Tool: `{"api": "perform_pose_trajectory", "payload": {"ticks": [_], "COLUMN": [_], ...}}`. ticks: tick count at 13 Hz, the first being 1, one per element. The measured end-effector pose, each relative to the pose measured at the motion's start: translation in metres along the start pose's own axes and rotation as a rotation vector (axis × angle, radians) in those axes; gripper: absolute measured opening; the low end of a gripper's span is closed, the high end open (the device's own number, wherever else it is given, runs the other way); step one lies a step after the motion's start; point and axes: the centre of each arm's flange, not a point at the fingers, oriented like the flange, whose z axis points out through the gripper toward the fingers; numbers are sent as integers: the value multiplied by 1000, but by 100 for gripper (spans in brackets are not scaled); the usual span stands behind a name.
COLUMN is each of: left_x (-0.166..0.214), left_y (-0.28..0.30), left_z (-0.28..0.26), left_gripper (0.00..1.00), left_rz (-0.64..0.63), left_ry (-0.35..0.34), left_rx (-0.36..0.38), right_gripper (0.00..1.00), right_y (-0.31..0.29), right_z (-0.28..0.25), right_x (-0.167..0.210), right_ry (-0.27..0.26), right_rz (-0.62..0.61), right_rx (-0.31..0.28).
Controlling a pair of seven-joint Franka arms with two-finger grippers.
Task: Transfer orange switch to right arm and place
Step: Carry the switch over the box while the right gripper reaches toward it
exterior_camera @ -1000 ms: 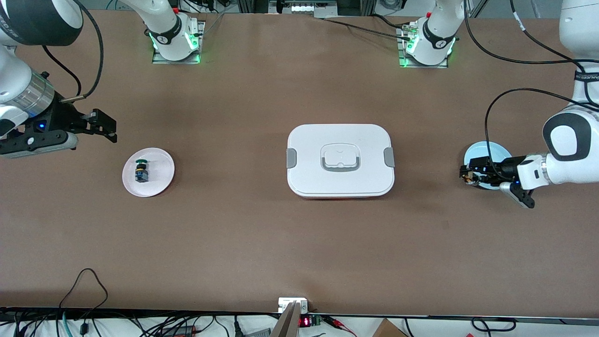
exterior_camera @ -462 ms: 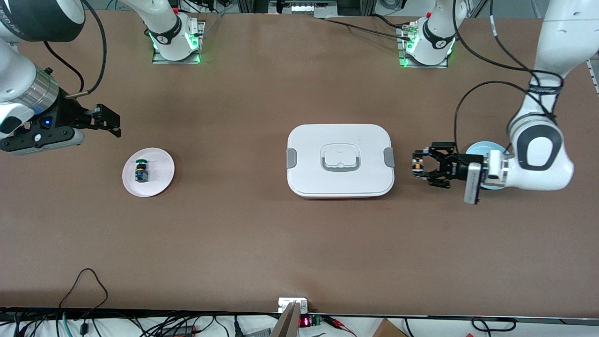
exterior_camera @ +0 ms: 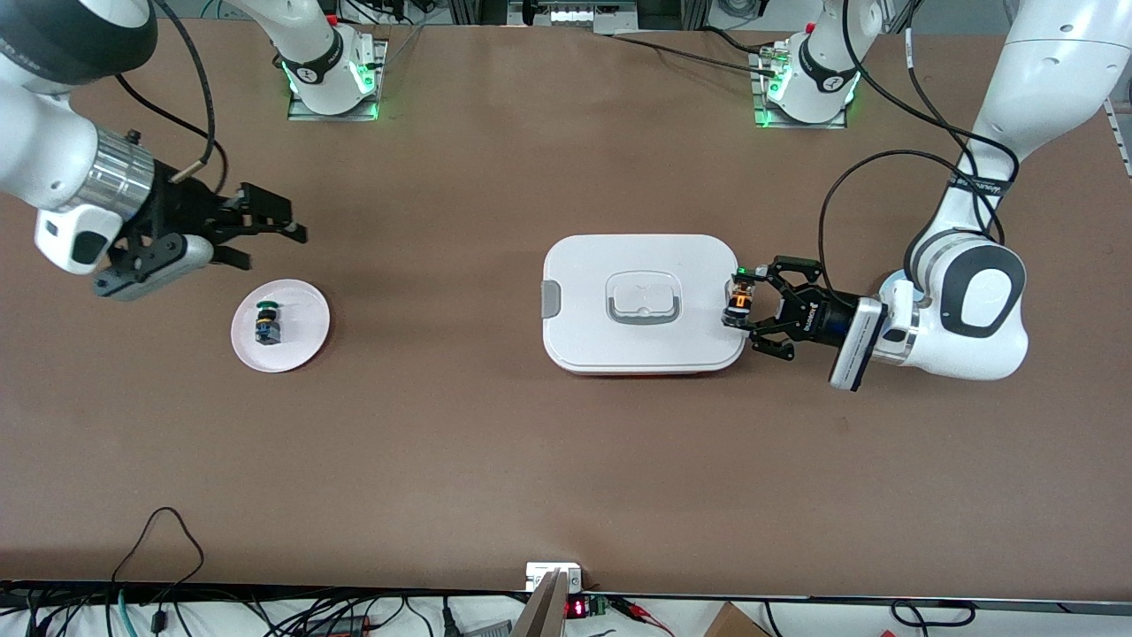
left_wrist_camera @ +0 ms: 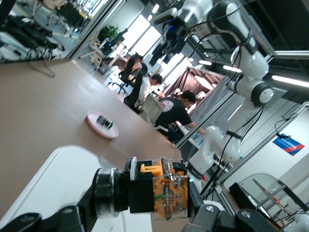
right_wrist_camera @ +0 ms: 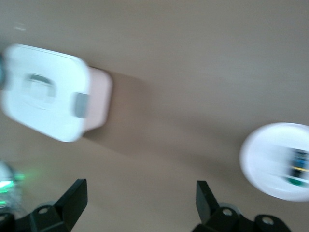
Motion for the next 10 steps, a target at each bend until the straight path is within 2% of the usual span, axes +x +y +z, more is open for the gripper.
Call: {"api": "perform_pose_trajectory", "payload": {"ticks": [3, 4, 8, 10], "left_x": [6, 9, 20, 28], "left_y": [-5, -6, -4, 4], "left_z": [44, 62, 130, 151], "left_gripper": [73, 73, 73, 73], "left_rz": [27, 63, 130, 155], "left_ry": [36, 51, 80, 89], "left_rx": [-58, -62, -68, -79], "right_gripper": [100, 100, 100, 100], "right_y": [-18, -21, -17, -12], "right_z": [15, 19, 49, 66], "right_x": [13, 18, 35, 44], "right_ry": [28, 35, -2, -27], "right_rz": [55, 71, 249, 326], "right_rx": [287, 352, 519, 577]}}
